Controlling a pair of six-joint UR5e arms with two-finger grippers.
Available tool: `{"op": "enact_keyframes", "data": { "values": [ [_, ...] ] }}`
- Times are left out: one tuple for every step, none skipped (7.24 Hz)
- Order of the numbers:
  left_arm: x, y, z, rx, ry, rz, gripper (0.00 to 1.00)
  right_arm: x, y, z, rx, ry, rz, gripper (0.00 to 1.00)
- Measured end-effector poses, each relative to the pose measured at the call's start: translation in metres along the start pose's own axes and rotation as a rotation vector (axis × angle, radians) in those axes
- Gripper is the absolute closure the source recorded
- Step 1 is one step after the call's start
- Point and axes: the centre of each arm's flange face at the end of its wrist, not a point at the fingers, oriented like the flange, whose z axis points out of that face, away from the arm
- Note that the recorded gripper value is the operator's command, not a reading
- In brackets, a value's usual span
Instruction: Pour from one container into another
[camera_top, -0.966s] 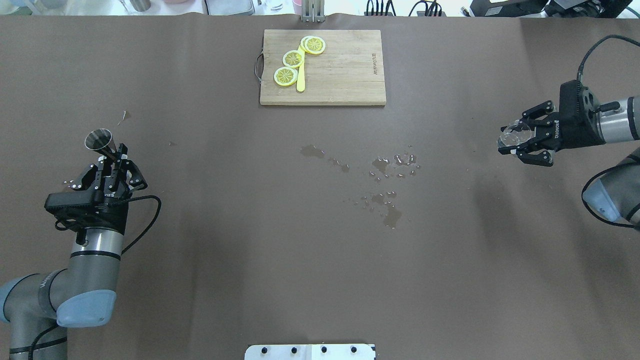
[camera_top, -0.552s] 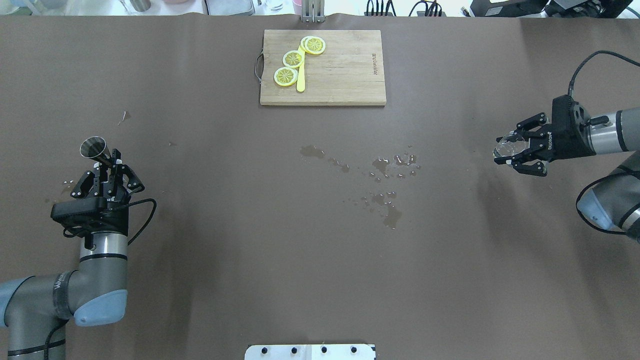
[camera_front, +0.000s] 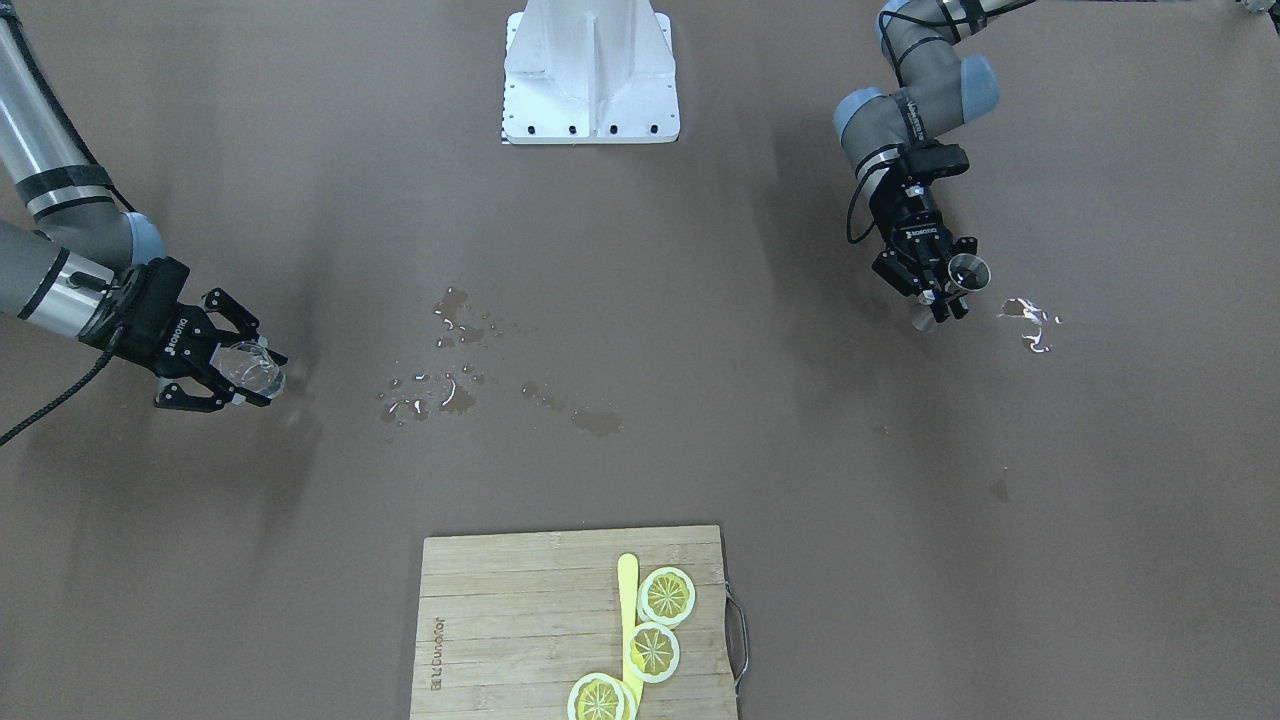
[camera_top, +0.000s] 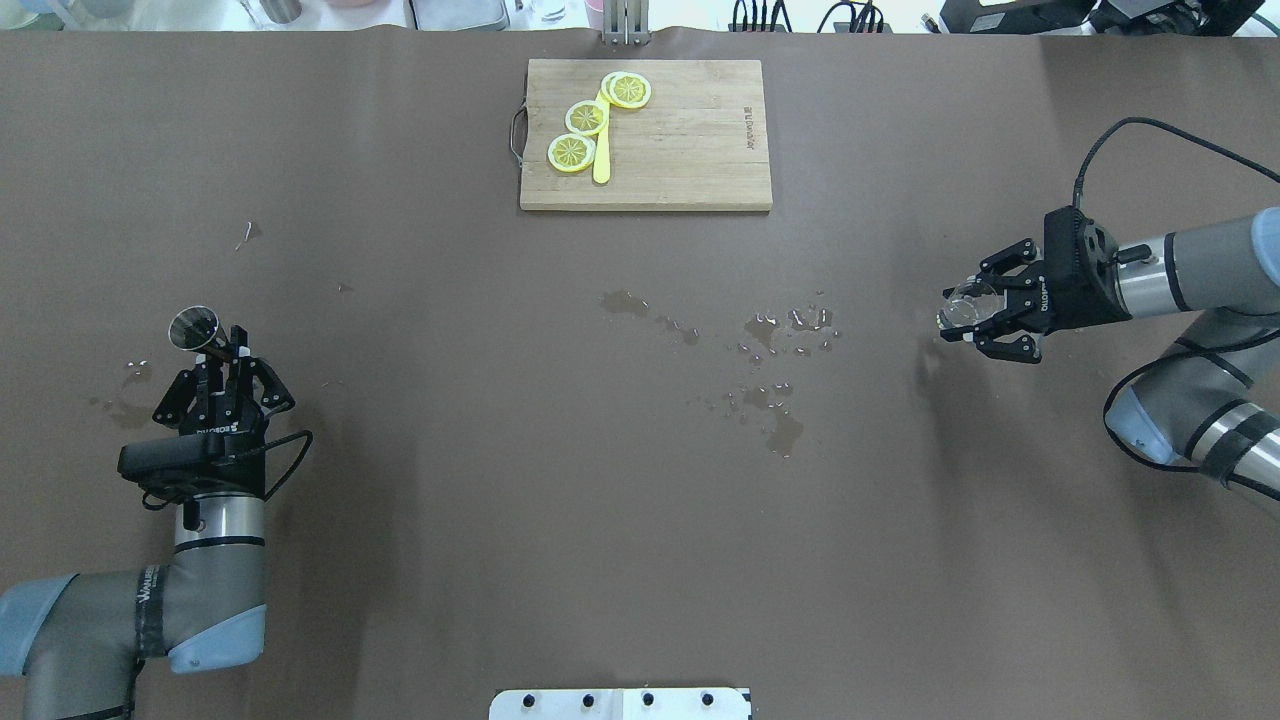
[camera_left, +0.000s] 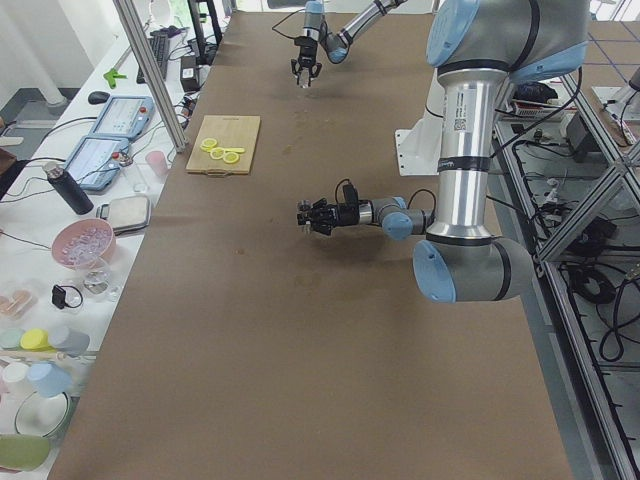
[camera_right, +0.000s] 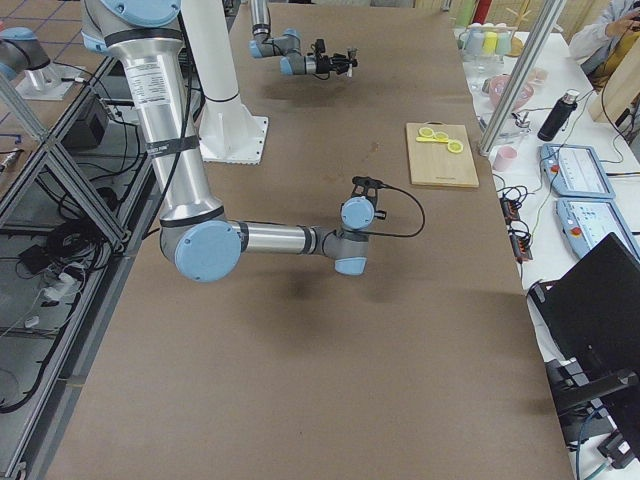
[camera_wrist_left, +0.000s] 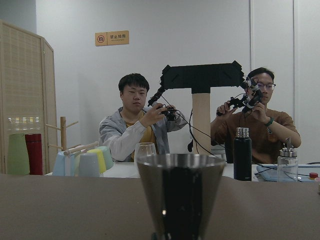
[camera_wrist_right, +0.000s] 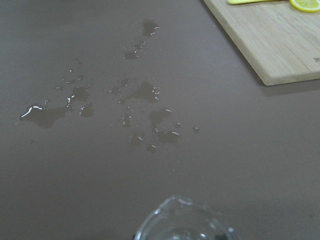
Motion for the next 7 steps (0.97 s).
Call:
{"op": "enact_keyframes", "data": {
  "values": [
    [-0.002,0.005,-0.001,0.018,0.009,0.000,1.00,0.003,-0.006,0.011,0.002,-0.003,-0.001,1.00],
    [-0.003,0.010,-0.005,0.022,0.018,0.003,1.00,0.005,-0.010,0.021,0.001,0.000,-0.001,1.00],
    [-0.003,0.013,-0.009,0.018,0.026,0.006,1.00,0.006,-0.011,0.028,-0.002,0.003,0.001,1.00],
    [-0.002,0.014,-0.012,0.014,0.031,0.005,1.00,0.006,-0.010,0.032,-0.005,0.002,0.003,1.00],
    [-0.001,0.015,-0.014,0.012,0.033,0.006,0.98,0.005,-0.007,0.036,-0.010,0.001,0.006,1.00],
    [0.000,0.015,-0.015,0.011,0.035,0.008,0.56,0.004,-0.004,0.038,-0.015,-0.001,0.010,1.00],
    [0.000,0.016,-0.017,0.009,0.037,0.011,0.04,0.003,-0.003,0.039,-0.018,-0.001,0.011,1.00]
  ]
}}
